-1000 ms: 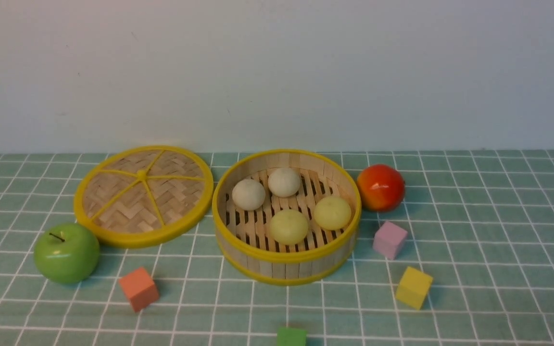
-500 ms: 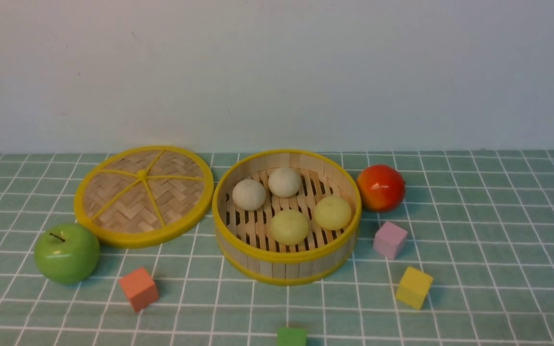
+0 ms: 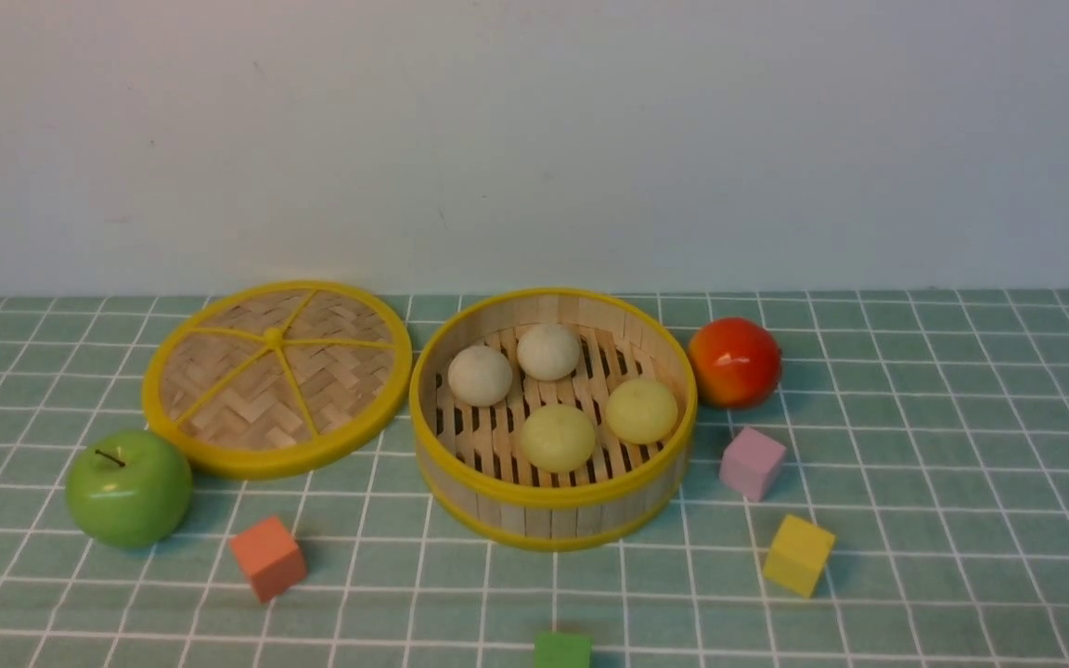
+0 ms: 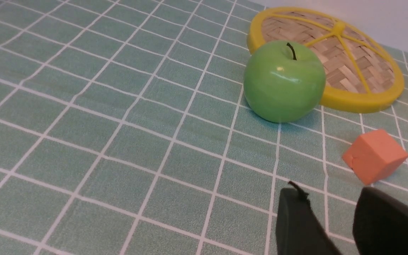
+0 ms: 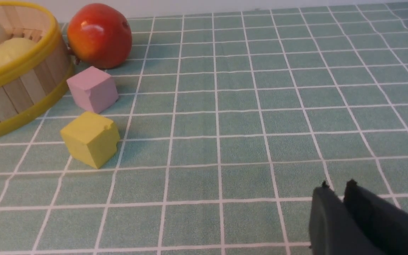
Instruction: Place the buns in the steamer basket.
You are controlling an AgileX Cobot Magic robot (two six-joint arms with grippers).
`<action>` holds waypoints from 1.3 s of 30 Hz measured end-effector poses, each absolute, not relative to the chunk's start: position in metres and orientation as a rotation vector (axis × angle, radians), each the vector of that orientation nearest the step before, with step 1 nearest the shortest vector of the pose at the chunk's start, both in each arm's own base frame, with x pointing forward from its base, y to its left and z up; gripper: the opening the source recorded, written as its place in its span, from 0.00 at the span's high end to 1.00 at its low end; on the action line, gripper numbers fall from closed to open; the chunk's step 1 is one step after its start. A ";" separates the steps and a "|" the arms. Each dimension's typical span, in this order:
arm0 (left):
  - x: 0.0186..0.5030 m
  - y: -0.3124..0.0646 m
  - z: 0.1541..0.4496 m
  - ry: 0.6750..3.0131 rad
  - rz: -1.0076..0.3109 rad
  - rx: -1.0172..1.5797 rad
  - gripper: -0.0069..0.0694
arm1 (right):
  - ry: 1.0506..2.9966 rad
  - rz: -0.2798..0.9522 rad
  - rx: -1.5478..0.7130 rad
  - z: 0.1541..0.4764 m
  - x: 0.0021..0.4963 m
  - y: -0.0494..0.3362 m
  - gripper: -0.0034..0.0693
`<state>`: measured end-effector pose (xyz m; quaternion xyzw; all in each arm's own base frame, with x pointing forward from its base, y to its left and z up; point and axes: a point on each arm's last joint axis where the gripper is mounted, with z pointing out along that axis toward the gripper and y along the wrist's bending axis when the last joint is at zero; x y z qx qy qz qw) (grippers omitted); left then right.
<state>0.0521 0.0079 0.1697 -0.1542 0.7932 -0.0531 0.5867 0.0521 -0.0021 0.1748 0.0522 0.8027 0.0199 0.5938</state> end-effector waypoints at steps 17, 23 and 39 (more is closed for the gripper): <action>0.052 0.008 0.170 1.849 -0.124 -0.359 0.60 | 1.865 0.047 0.122 0.175 0.052 -0.002 0.82; 0.052 0.008 0.170 1.849 -0.124 -0.359 0.60 | 1.865 0.047 0.121 0.175 0.052 -0.002 0.82; 0.052 0.008 0.170 1.849 -0.124 -0.359 0.60 | 1.866 0.046 0.121 0.175 0.052 -0.002 0.80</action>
